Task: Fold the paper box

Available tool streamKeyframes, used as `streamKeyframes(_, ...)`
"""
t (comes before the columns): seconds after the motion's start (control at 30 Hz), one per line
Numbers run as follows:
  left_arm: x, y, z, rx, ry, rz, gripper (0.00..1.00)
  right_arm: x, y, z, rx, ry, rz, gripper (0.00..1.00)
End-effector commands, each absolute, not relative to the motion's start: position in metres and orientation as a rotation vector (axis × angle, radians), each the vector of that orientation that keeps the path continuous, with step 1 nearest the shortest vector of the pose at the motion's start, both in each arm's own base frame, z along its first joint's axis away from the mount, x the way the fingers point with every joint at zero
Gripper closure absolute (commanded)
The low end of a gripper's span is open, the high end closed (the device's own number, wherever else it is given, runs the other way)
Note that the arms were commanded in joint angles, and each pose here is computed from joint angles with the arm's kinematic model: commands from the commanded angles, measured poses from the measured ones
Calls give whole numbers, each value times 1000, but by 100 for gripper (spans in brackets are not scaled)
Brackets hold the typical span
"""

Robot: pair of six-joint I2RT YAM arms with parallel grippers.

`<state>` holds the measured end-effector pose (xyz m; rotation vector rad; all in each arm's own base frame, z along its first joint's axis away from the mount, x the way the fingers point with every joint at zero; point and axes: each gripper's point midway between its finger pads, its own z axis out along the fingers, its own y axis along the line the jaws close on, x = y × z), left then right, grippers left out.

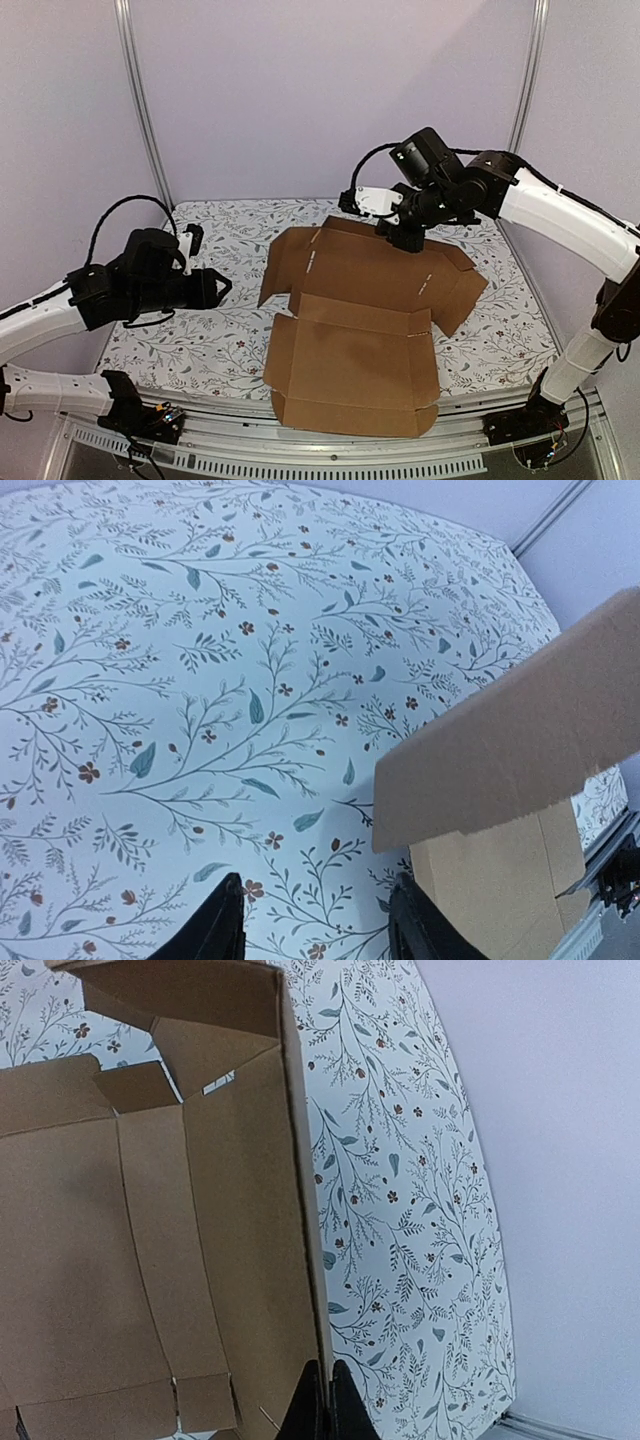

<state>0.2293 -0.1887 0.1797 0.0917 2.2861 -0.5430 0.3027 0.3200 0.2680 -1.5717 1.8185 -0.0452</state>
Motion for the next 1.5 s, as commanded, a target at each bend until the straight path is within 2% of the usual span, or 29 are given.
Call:
streamKeyframes(0.0,252,-177,197,122,2242,-487,53,283,326,281,-1609,1706,23,100)
streamKeyframes(0.33,278,-238,227,296,2167,-819,58,255,330,306,-1649,1559,143,100)
streamKeyframes(0.77,244,-281,222,494,2181,-1145,65,273,328,305,-1580,1622,57,100)
streamKeyframes(1.0,229,-286,211,511,2200,-1177,68,281,332,305,-1548,1640,45,100)
streamKeyframes(1.47,220,-303,182,582,2206,-1111,67,279,340,300,-1539,1666,107,100)
